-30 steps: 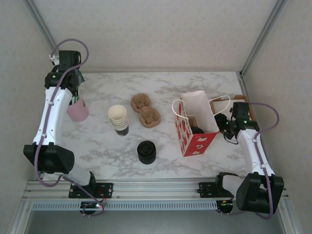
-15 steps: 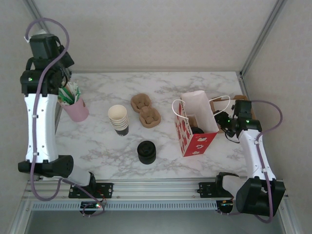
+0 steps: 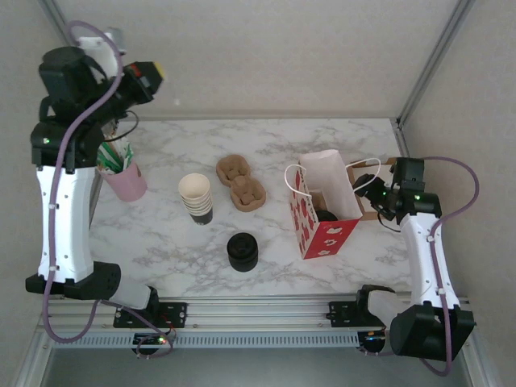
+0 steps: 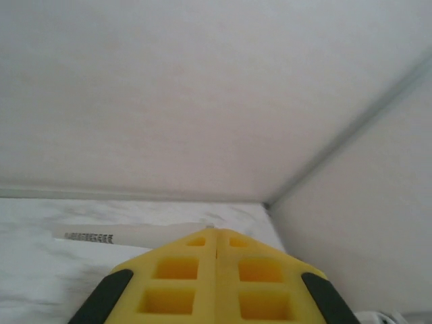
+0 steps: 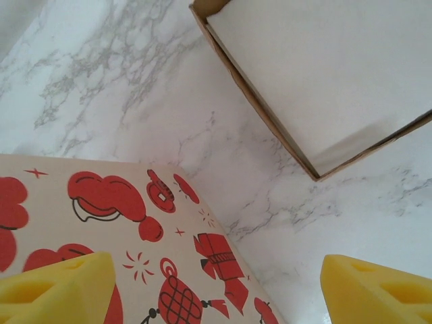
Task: Pack the takeout coffee
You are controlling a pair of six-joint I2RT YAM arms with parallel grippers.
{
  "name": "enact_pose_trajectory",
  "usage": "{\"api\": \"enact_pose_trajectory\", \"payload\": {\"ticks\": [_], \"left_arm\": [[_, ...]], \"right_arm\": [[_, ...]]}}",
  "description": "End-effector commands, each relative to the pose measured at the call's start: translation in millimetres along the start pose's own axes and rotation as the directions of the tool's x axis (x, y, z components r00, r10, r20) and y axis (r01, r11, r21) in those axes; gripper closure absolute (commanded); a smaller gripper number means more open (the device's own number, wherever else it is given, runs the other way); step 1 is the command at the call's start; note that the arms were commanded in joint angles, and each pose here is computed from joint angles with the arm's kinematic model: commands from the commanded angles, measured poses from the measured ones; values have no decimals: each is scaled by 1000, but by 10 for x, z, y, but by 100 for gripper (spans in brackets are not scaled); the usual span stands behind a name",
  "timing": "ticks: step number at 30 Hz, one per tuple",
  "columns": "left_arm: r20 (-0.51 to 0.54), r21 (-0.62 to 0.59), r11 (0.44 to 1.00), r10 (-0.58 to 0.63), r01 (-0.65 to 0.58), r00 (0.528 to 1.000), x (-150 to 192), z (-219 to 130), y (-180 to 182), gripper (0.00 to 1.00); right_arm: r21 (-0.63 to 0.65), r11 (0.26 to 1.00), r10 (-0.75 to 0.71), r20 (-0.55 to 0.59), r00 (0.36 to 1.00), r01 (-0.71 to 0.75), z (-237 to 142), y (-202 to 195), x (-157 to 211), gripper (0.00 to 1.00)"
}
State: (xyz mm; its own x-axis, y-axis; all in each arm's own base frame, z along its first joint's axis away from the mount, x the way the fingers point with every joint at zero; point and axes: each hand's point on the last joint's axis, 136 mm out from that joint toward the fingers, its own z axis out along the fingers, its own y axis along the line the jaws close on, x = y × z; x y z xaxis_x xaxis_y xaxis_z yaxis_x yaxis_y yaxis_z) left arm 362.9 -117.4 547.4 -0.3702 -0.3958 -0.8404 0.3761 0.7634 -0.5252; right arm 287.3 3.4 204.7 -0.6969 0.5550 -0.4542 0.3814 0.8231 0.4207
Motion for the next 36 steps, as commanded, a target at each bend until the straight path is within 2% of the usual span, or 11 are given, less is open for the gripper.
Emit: {"api": "enact_pose_trajectory", "payload": {"ticks": [1, 8, 12, 17, 22, 30, 36], "left_arm": [[-84, 234, 972, 21, 0, 996, 204, 101, -570, 100], [-194, 477, 878, 66, 35, 979, 573, 136, -1287, 100], [-236, 546, 836, 92, 54, 967, 761, 115, -1552, 100], [-322, 600, 796, 147, 82, 935, 1157, 225, -1841, 100], [-420, 599, 793, 191, 113, 887, 1617, 497, -1969, 100], [-495, 614, 777, 242, 139, 834, 2122, 830, -2170, 100], [-569, 534, 837, 250, 121, 784, 2563, 1142, -2002, 100]], "right_arm": [[43, 999, -16, 29, 999, 14, -126, -43, -117, 19], [59, 998, 11, 31, 999, -12, -122, -105, -283, 18], [72, 997, 21, 33, 999, -23, -109, -145, -363, 18], [74, 996, 52, 35, 998, -55, -102, -210, -494, 17], [82, 993, 76, 38, 996, -79, -103, -277, -621, 17], [78, 992, 102, 18, 995, -103, 49, -287, -776, 17], [88, 990, 116, -41, 992, -112, 342, -332, -827, 19]]}}
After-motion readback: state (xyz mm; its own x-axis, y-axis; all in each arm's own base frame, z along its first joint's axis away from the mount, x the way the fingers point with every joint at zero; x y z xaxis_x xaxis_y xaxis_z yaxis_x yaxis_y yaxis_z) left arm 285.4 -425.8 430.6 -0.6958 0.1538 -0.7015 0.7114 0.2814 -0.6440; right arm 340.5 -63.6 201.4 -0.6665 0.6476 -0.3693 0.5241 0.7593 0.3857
